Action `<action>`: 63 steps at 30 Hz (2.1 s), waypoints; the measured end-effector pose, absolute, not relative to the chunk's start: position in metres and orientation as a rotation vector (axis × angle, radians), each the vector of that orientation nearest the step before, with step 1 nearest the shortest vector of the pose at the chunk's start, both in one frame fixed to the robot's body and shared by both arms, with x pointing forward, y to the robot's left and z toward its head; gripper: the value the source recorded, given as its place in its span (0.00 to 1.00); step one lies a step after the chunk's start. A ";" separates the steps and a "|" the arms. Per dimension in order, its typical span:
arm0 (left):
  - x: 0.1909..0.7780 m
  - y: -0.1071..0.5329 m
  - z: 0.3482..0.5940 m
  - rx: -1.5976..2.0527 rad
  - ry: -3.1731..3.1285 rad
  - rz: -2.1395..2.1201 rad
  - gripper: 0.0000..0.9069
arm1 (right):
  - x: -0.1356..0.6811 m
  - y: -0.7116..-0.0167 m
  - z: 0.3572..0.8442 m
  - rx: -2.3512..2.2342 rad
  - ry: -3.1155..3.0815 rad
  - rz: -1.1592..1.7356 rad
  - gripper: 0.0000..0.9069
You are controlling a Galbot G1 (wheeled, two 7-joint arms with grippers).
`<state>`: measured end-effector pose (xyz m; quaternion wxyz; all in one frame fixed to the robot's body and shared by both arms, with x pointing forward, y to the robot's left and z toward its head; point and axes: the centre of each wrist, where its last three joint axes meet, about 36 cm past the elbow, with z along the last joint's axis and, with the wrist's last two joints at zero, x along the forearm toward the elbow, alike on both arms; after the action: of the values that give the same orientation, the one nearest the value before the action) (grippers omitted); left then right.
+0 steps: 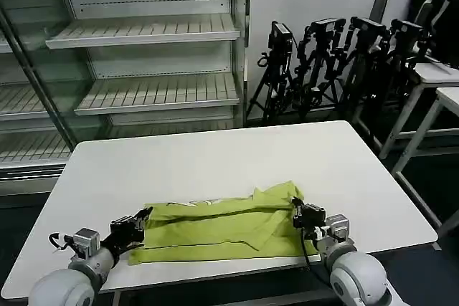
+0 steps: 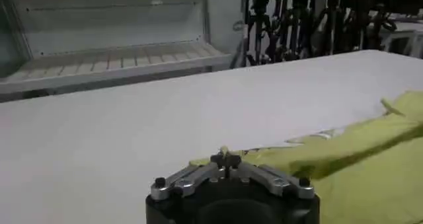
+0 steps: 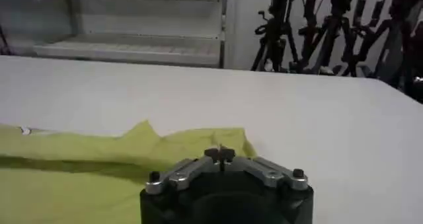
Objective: Fold and organize the clothes.
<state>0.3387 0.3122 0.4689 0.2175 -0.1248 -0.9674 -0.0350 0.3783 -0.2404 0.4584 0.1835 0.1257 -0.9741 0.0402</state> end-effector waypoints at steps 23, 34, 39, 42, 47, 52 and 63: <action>0.319 0.305 0.467 -0.334 -2.660 -0.141 0.01 | 0.355 -0.238 0.454 0.348 -2.725 0.088 0.00; 0.309 0.298 0.470 -0.331 -2.667 -0.148 1.00 | 0.345 -0.240 0.453 0.333 -2.722 0.100 1.00; 0.301 0.291 0.477 -0.295 -2.716 -0.122 1.00 | 0.338 -0.247 0.462 0.310 -2.756 0.122 1.00; 0.296 0.286 0.477 -0.247 -2.746 -0.106 1.00 | 0.333 -0.252 0.468 0.292 -2.779 0.141 1.00; 0.288 0.275 0.469 -0.145 -2.770 -0.059 1.00 | 0.326 -0.256 0.469 0.259 -2.794 0.153 1.00; 0.282 0.266 0.456 -0.047 -2.761 -0.023 1.00 | 0.321 -0.257 0.468 0.244 -2.800 0.162 1.00; 0.279 0.248 0.431 0.057 -2.708 0.090 1.00 | 0.316 -0.256 0.469 0.226 -2.811 0.187 1.00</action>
<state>0.2794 0.2482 0.4313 0.2139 0.0205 -0.9761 0.0324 0.3158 -0.2564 0.4688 0.1571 0.0789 -0.9823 0.0652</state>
